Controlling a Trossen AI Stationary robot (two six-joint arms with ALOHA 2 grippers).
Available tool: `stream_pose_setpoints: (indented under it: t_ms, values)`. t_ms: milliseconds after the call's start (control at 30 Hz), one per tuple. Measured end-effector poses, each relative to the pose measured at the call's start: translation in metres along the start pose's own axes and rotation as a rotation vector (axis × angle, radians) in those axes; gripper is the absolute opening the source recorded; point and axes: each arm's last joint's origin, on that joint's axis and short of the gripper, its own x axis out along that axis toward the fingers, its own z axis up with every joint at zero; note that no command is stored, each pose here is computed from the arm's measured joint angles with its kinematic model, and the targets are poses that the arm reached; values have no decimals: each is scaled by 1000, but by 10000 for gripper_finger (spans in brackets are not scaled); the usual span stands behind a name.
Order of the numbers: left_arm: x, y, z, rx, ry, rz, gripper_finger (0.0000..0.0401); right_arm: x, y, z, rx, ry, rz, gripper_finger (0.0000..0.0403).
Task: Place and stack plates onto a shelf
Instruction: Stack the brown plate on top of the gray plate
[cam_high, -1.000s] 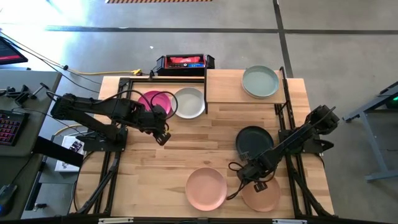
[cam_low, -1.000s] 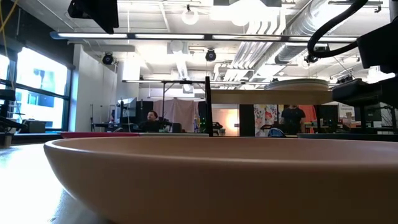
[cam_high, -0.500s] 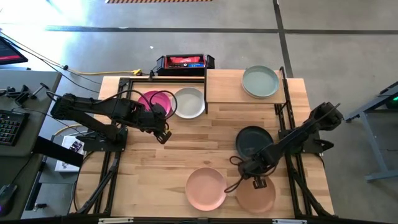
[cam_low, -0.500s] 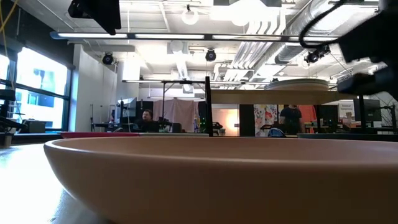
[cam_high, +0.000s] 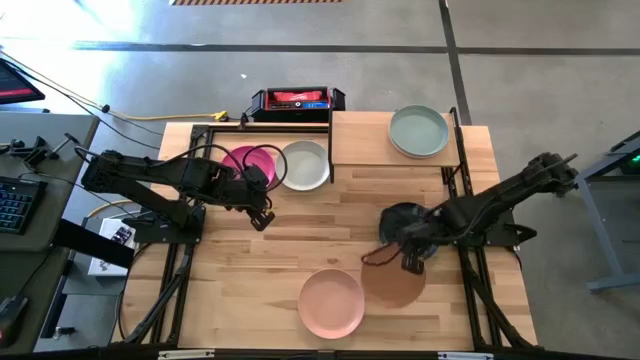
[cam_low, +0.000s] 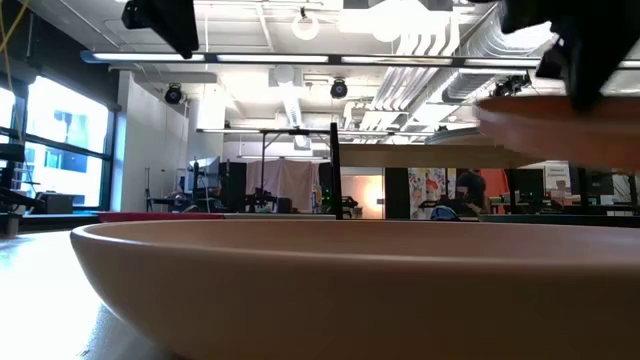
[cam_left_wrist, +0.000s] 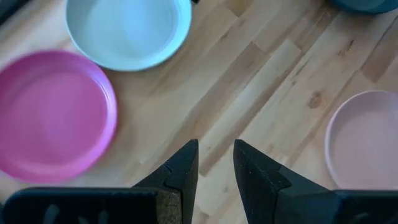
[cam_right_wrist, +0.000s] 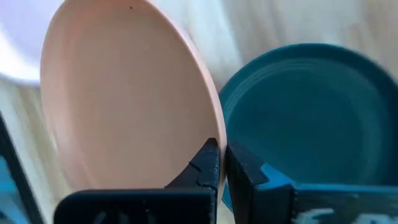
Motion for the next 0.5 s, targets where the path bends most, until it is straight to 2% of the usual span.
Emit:
stream_pose_setpoints:
  t_ms: [200,500]
  values:
    - [0,1,1,134,-46,50,90,-41,-25,16,207,-110,-46,0]
    - [0,4,4,309,-110,144,90,-100,-78,36,522,-262,-229,0]
